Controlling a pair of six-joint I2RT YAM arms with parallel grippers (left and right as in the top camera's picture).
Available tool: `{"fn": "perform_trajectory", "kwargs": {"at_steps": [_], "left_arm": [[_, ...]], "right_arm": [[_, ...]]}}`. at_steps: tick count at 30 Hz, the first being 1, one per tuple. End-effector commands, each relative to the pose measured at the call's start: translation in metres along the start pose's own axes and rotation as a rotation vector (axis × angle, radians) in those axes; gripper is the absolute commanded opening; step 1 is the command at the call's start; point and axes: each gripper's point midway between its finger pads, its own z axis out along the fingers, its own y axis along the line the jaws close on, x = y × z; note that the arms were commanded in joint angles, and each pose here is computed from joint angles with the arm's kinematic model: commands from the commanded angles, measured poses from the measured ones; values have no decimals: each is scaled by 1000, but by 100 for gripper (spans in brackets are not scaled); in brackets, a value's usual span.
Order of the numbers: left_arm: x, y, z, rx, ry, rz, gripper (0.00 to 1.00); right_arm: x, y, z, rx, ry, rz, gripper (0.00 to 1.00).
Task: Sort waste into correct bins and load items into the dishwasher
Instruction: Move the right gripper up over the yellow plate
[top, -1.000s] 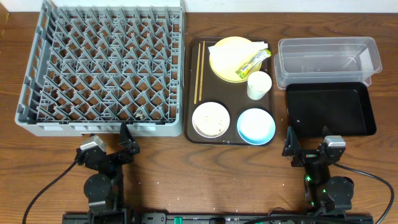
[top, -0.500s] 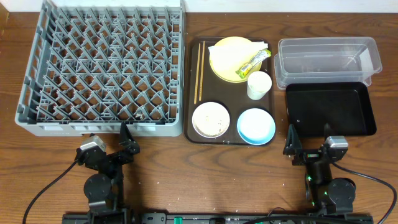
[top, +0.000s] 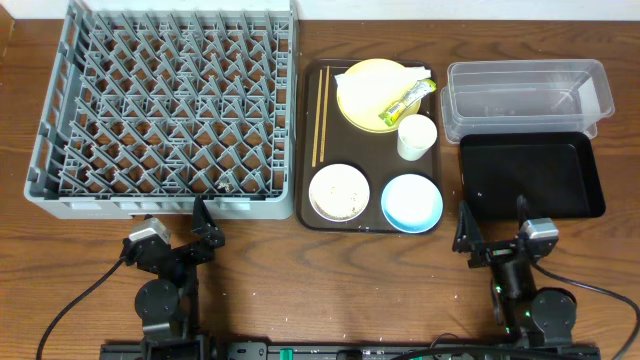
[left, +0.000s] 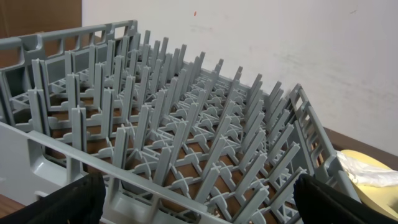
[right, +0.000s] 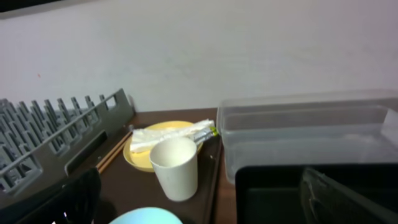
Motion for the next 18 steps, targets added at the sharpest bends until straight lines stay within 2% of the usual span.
{"fn": "perform_trajectory", "kwargs": {"at_steps": [1,12,18], "left_arm": [[17,7,2,-23,39,15,98],[17,7,2,-23,39,15,98],[17,7,2,-23,39,15,98]], "right_arm": [[-31,12,-6,-34,-49,-47,99],[-76,24,6,-56,10,-49,99],[-102,41,31,-127,102,-58,99]]}}
